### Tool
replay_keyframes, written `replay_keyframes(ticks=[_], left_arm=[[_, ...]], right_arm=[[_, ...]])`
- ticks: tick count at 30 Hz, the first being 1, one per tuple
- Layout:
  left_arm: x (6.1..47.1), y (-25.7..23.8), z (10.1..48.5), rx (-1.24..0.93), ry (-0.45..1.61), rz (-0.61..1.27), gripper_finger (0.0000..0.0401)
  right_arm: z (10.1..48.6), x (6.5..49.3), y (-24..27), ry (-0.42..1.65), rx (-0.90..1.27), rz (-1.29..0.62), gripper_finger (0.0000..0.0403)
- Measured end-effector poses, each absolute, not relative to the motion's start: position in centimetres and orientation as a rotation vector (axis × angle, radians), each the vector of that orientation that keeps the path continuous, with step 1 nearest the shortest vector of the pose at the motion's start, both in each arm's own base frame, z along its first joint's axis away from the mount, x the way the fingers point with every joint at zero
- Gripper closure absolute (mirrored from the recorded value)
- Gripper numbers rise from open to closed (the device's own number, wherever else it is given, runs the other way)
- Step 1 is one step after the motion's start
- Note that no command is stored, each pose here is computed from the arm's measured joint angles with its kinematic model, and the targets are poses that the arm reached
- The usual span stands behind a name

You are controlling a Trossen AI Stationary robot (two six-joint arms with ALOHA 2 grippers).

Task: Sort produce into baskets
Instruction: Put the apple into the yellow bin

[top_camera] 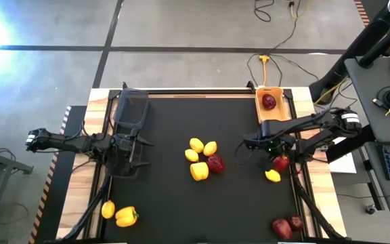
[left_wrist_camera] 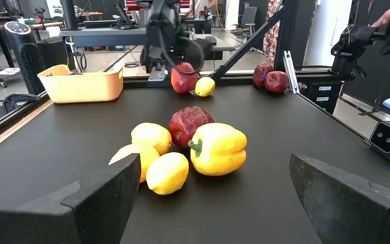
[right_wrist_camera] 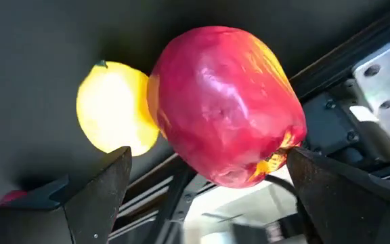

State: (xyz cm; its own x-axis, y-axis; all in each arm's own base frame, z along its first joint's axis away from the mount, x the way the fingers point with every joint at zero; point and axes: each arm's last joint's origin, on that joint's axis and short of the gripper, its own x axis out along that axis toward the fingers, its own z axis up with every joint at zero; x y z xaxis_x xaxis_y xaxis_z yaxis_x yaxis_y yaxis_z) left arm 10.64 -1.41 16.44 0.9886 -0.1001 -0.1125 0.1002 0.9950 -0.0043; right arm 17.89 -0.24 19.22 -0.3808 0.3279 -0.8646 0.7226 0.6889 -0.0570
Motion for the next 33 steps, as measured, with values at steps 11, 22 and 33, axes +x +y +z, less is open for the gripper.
replay_keyframes(ticks=[11,22,33], left_arm=[[10.64,-1.41,16.44,0.001,0.113,-0.101,0.0042],[10.64,-1.4,16.43,0.001,0.113,-0.1,0.0042],[10.64,-1.41,16.44,0.001,0.113,-0.101,0.0042]], right_arm=[[18.63,18.39,0.62,1.922,0.717,-0.512,0.0019],[18.75,18.51,0.64,1.897,0.799,-0.618,0.0019],[18.6,18.41,0.4,1.92,0.636,-0.435,0.0019]])
